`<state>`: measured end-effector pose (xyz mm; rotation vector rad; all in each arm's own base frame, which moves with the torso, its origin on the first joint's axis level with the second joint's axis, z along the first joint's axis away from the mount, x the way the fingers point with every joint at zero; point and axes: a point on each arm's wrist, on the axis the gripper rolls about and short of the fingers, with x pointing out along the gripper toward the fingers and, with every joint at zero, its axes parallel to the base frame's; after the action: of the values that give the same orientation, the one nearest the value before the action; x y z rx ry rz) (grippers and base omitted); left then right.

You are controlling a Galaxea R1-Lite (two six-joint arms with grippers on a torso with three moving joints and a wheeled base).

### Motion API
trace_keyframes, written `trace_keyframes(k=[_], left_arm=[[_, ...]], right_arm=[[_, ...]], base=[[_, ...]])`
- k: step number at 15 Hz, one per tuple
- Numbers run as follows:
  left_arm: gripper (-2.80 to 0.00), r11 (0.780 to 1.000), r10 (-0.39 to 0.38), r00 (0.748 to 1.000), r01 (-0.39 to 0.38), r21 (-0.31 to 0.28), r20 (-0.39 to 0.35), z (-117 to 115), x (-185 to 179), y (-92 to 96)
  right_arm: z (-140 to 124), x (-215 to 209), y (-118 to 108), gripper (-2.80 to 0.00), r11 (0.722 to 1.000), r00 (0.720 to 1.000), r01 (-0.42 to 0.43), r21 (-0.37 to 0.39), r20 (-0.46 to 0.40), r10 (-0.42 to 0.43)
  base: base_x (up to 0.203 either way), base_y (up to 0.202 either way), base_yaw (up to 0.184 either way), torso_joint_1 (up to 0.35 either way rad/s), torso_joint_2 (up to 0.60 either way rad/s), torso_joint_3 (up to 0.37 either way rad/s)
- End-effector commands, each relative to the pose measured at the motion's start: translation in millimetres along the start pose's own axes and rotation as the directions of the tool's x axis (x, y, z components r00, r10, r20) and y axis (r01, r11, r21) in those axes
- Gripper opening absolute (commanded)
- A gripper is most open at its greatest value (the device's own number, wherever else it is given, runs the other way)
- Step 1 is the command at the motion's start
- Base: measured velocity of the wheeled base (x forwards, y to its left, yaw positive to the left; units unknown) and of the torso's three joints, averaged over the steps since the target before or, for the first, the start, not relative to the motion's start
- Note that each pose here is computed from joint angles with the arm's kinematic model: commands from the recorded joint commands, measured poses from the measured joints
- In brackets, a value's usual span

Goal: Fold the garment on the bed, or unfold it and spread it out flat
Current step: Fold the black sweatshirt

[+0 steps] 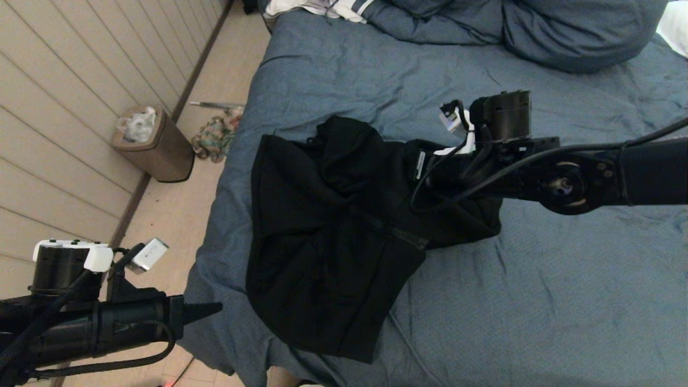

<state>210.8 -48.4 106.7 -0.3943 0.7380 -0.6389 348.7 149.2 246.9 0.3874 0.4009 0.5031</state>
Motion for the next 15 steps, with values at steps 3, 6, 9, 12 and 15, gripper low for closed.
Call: trace_keyframes(k=[3,6,9,12,15], left_arm=[[0.00,0.983,-0.126,0.991,0.129,0.129,-0.033,-3.5,-2.2,-42.9],[0.00,0.944,-0.196,0.966,0.232,0.234,-0.166,-20.3,-2.2,-71.7],[0.00,0.930,-0.201,0.906,0.296,0.218,-0.373,-31.3,16.0,-92.5],[0.00,0.944,-0.136,0.868,0.260,0.204,-0.477,-36.5,53.6,-93.9],[0.00,0.949,-0.045,0.883,0.183,0.255,-0.466,-30.4,88.7,-96.6]], right_arm=[[-1.1,9.8,-2.2,-2.80,1.000,1.000,0.002,0.003,-0.003,-0.002],[2.5,16.3,-8.8,-2.80,1.000,1.000,0.016,0.006,0.002,-0.016],[8.5,23.4,-16.3,-2.80,0.999,0.999,0.041,0.017,-0.009,-0.041],[9.4,23.6,-20.4,-2.80,0.998,0.998,0.054,0.021,-0.013,-0.053],[7.1,24.8,-21.0,-2.80,0.998,0.998,0.055,0.022,-0.021,-0.055]], base=[[0.000,0.000,0.000,0.000,0.00,0.000],[0.000,0.000,0.000,0.000,0.00,0.000],[0.000,0.000,0.000,0.000,0.00,0.000],[0.000,0.000,0.000,0.000,0.00,0.000],[0.000,0.000,0.000,0.000,0.00,0.000]])
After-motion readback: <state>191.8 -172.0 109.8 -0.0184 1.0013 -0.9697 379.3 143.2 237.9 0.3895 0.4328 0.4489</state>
